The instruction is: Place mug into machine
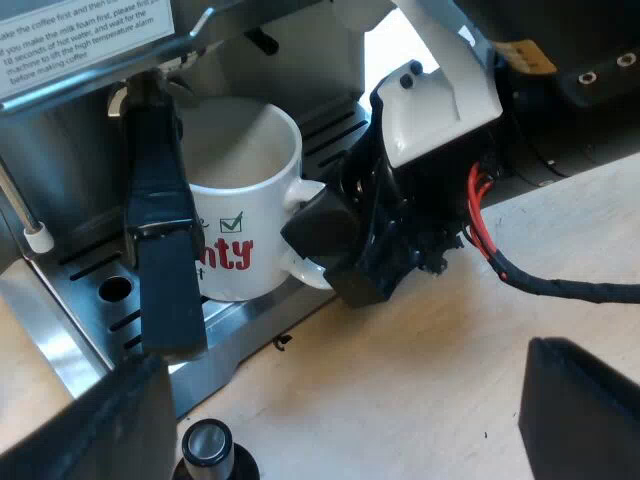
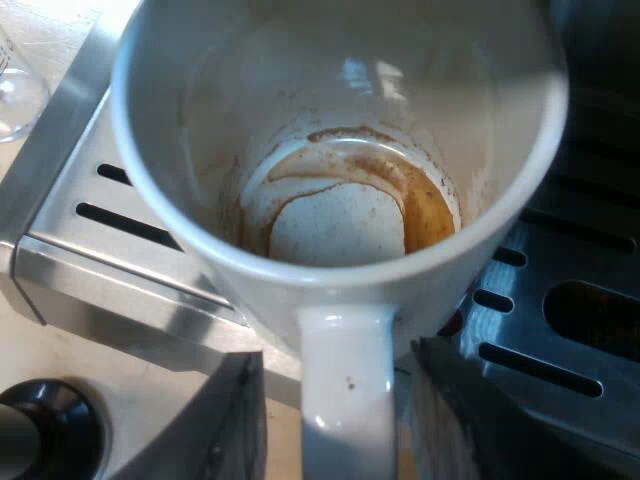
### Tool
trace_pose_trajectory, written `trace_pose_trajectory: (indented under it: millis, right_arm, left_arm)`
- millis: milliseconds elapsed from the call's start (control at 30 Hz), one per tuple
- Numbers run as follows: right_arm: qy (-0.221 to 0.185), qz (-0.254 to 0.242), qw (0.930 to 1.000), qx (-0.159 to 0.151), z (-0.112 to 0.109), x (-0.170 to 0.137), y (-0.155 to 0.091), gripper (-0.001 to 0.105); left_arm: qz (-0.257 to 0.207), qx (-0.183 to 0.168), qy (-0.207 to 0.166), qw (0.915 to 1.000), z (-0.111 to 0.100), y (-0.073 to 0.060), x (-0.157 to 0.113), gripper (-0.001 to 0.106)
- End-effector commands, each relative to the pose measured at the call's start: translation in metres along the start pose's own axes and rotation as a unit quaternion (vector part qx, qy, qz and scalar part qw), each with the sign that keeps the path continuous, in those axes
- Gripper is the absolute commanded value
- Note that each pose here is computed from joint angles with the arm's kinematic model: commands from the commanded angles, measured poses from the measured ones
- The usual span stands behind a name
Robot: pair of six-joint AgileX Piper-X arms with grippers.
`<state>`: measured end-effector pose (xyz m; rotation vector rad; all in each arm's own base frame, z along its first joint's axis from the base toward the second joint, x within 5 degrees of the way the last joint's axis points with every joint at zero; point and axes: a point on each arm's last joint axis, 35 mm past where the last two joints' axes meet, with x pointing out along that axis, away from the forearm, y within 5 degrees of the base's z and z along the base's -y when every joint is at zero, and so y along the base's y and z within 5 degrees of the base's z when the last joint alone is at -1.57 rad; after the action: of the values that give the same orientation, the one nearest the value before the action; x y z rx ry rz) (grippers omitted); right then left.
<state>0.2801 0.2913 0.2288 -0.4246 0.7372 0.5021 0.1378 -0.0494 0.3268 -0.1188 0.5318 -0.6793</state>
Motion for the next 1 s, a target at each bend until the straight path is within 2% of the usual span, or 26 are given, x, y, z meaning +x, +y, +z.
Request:
trace_pose_trajectory:
  millis: [33,167,333,500,733,900,1000]
  right_arm:
    - [-0.013,0.002,0.9999,-0.003,0.006,-0.005,0.0,0.037]
    - [-0.007,0.01,0.9999,-0.004,0.006,-0.009,-0.001,0.04]
    - [-0.007,0.007,1.0,-0.001,0.009,-0.027,-0.006,0.069]
    - [-0.011,0.012,0.9999,-0.005,0.012,-0.049,-0.008,0.07]
    - [-0.027,0.01,0.9994,-0.02,0.014,-0.076,0.008,0.07]
    - [-0.029,0.002,0.9996,0.007,0.006,-0.08,0.01,0.07]
    - [-0.03,-0.018,0.9993,0.01,-0.004,-0.081,0.007,0.07]
  left_arm:
    - [-0.006,0.007,-0.005,0.9999,0.001,-0.001,0.0,0.072]
    - [-0.006,0.007,-0.005,0.9999,0.001,-0.001,0.0,0.072]
    - [-0.006,0.007,-0.005,0.9999,0.001,-0.001,0.0,0.072]
    - [-0.006,0.007,-0.005,0.9999,0.001,-0.001,0.0,0.072]
    - [-0.006,0.007,-0.005,0.9999,0.001,-0.001,0.0,0.072]
    - [-0.005,0.006,-0.004,1.0,0.001,-0.001,0.0,0.072]
    - [-0.005,0.003,0.002,1.0,0.0,-0.001,0.0,0.072]
